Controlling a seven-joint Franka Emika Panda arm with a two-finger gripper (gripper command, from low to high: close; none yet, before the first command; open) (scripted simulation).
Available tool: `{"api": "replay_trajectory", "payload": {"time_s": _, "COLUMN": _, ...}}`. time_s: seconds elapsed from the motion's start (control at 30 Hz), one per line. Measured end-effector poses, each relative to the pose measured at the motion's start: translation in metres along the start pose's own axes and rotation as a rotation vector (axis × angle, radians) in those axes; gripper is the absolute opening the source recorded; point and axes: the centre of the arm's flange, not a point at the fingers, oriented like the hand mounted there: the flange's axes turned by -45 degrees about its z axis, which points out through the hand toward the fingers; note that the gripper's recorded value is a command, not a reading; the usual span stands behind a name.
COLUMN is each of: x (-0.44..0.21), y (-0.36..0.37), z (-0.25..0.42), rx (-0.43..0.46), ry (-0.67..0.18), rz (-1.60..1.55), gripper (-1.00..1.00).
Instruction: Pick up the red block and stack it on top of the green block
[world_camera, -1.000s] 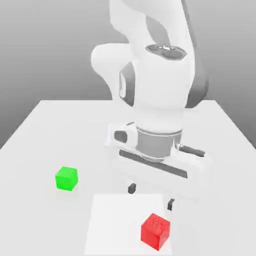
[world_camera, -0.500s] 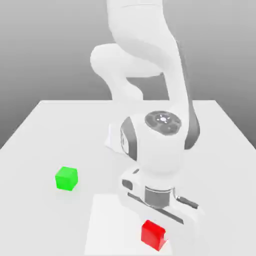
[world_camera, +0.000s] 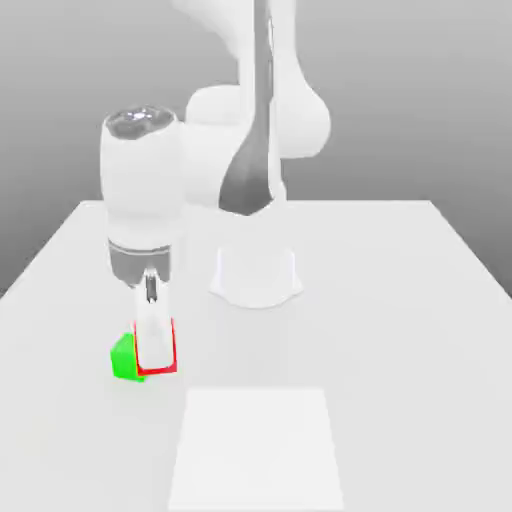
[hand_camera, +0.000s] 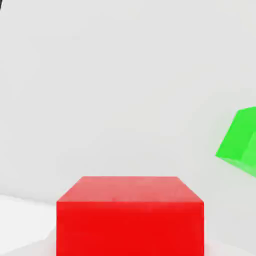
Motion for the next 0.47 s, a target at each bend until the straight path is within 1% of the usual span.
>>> {"api": "replay_trajectory", "payload": {"time_s": 0.1, "x": 0.028, "y": 0.050, "z": 0.000, "rx": 0.015, "ry": -0.023, "rz": 0.234, "gripper": -1.00}}
{"api": "replay_trajectory", "payload": {"time_s": 0.13, "x": 0.031, "y": 0.056, "z": 0.004, "rx": 0.018, "ry": -0.027, "rz": 0.269, "gripper": -1.00}}
{"api": "replay_trajectory", "payload": {"time_s": 0.37, "x": 0.033, "y": 0.062, "z": 0.055, "rx": 0.020, "ry": -0.030, "rz": 0.303, "gripper": -1.00}}
{"api": "replay_trajectory", "payload": {"time_s": 0.4, "x": 0.032, "y": 0.062, "z": 0.062, "rx": 0.021, "ry": -0.031, "rz": 0.302, "gripper": 1.00}}
{"api": "replay_trajectory", "payload": {"time_s": 0.47, "x": 0.032, "y": 0.062, "z": 0.062, "rx": 0.021, "ry": -0.031, "rz": 0.302, "gripper": 1.00}}
